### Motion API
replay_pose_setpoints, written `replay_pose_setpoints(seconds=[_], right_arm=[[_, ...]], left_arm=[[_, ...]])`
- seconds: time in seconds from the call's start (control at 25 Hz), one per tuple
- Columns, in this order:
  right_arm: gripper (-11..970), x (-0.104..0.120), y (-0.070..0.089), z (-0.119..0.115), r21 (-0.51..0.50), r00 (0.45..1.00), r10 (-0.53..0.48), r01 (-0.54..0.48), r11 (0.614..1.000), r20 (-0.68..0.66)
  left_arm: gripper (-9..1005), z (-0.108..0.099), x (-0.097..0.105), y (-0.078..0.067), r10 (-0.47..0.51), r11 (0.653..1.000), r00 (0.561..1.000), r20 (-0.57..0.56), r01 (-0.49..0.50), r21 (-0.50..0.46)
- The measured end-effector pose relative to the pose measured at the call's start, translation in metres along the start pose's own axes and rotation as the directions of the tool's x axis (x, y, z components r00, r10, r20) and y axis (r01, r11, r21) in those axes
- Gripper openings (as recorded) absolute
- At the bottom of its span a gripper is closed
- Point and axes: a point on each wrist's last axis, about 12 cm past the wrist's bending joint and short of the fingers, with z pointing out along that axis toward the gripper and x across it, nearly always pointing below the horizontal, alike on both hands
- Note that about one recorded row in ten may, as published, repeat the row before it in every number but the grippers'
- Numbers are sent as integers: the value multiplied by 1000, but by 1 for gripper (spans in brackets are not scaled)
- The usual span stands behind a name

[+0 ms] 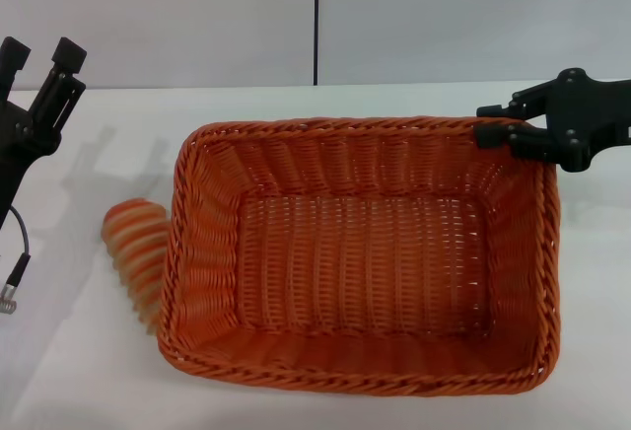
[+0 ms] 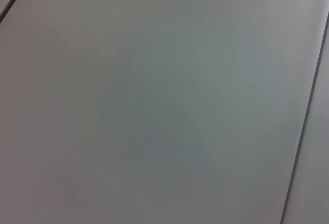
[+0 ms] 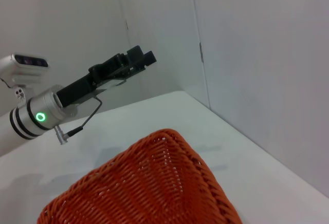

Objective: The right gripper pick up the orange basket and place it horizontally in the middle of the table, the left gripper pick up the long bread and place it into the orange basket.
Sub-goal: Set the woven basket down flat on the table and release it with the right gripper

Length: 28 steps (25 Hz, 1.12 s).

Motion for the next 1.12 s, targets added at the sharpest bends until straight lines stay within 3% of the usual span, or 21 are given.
replay_pose_setpoints(seconds=[0.4,0.48,0.68,0.72,0.76,0.8,0.88,0.92,0.96,1.0,1.04,1.08,1.12], right_arm=[[193,5,-4,-2,54,1000,18,-18,998,-2],[410,7,-4,-5,86,1000,8,-9,996,15],[480,11,-4,-12,153,997,-15,2,988,78],[494,16,-2,-21,227,987,-40,4,974,154],[494,16,-2,-21,227,987,-40,4,974,154],[495,26,3,-34,312,968,-69,-10,950,242],[496,32,6,-41,359,953,-88,-23,933,290],[496,46,15,-53,445,918,-118,-69,893,379],[496,46,15,-53,445,918,-118,-69,893,379],[496,63,27,-67,532,874,-150,-138,835,462],[496,63,27,-67,532,874,-150,-138,835,462],[496,71,32,-72,568,855,-166,-170,806,492],[496,90,45,-84,634,809,-194,-259,729,554]], left_arm=[[844,2,-1,-1,0,1000,1000,7,0,8],[844,0,-1,-1,0,1000,1000,9,0,7],[844,-3,-2,0,5,1000,1000,10,-5,3],[843,-4,-3,1,8,1000,1000,10,-8,2],[843,-4,-3,1,8,1000,1000,10,-8,2],[843,-5,-4,2,14,1000,1000,9,-14,1],[843,-6,-6,5,30,1000,999,9,-30,1],[843,-7,-10,9,45,999,999,10,-45,4],[843,-7,-10,9,45,999,999,10,-45,4],[842,-7,-13,12,53,999,999,10,-53,7],[842,-7,-15,15,54,998,999,7,-54,9],[841,-7,-19,19,58,998,998,1,-58,9],[841,-6,-23,26,62,998,998,-13,-62,4]])
